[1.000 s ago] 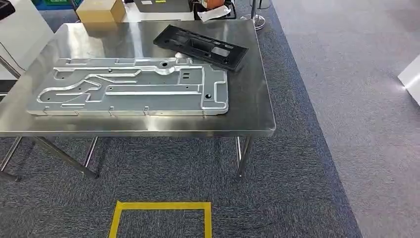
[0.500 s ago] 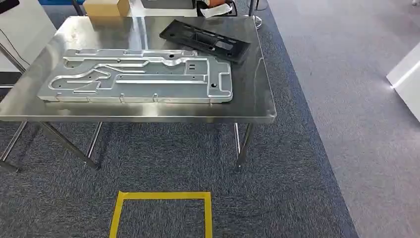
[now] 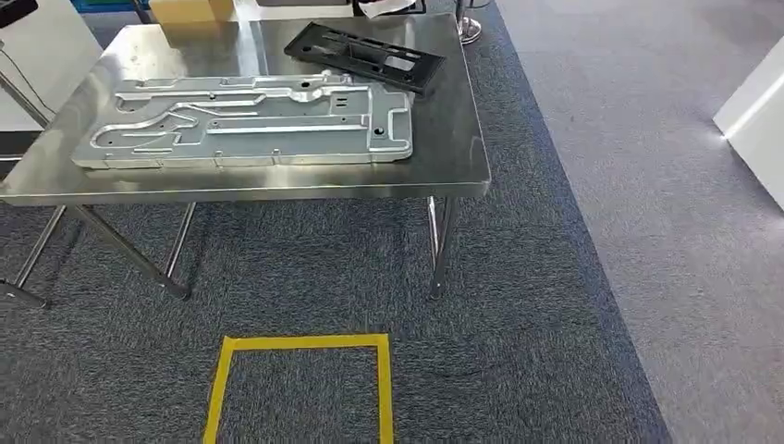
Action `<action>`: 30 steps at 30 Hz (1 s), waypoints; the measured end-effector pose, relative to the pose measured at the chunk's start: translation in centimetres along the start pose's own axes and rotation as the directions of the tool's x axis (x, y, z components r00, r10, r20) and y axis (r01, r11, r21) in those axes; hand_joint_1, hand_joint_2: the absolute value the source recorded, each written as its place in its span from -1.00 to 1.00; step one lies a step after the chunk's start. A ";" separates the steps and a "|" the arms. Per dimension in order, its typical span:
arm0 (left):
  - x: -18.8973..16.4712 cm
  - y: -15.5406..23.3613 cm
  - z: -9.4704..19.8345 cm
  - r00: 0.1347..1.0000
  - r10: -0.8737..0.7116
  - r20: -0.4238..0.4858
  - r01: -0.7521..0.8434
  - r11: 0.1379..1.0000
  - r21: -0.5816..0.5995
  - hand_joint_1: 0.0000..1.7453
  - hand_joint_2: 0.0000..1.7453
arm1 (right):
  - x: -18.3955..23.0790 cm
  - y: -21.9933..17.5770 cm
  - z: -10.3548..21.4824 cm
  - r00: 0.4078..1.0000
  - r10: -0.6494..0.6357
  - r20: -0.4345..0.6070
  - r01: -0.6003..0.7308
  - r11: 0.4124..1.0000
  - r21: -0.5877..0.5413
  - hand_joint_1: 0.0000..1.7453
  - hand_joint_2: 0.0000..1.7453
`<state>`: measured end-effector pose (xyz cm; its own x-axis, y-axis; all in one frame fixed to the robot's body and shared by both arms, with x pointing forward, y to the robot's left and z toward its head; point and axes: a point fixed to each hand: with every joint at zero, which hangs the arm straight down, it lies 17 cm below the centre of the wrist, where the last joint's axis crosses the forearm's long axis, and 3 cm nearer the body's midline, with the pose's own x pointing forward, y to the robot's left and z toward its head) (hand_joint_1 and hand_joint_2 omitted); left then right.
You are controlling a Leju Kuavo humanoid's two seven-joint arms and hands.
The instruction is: Take the parts from the cabinet and place them on the table.
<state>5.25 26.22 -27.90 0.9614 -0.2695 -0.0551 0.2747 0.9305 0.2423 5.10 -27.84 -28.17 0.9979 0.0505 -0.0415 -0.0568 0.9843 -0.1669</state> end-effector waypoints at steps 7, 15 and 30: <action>0.2 0.3 -0.1 1.000 -0.010 0.004 0.010 1.000 0.003 -1.00 -1.00 | 0.6 0.2 0.1 1.000 -0.015 0.009 0.015 1.000 -0.004 -1.00 -1.00; 0.2 0.2 0.0 1.000 -0.012 0.004 0.012 1.000 -0.001 -1.00 -1.00 | -0.1 0.3 0.0 1.000 -0.015 -0.004 0.015 1.000 -0.005 -1.00 -1.00; -0.4 0.0 0.0 1.000 -0.012 -0.012 0.012 1.000 -0.007 -1.00 -1.00 | -0.1 0.2 0.1 1.000 -0.006 -0.010 0.005 1.000 -0.018 -1.00 -1.00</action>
<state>4.88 26.31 -27.93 0.9581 -0.2780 -0.0694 0.2866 0.9287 0.2352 5.03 -27.68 -28.13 0.9978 0.0432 -0.0508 -0.0519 0.9814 -0.1846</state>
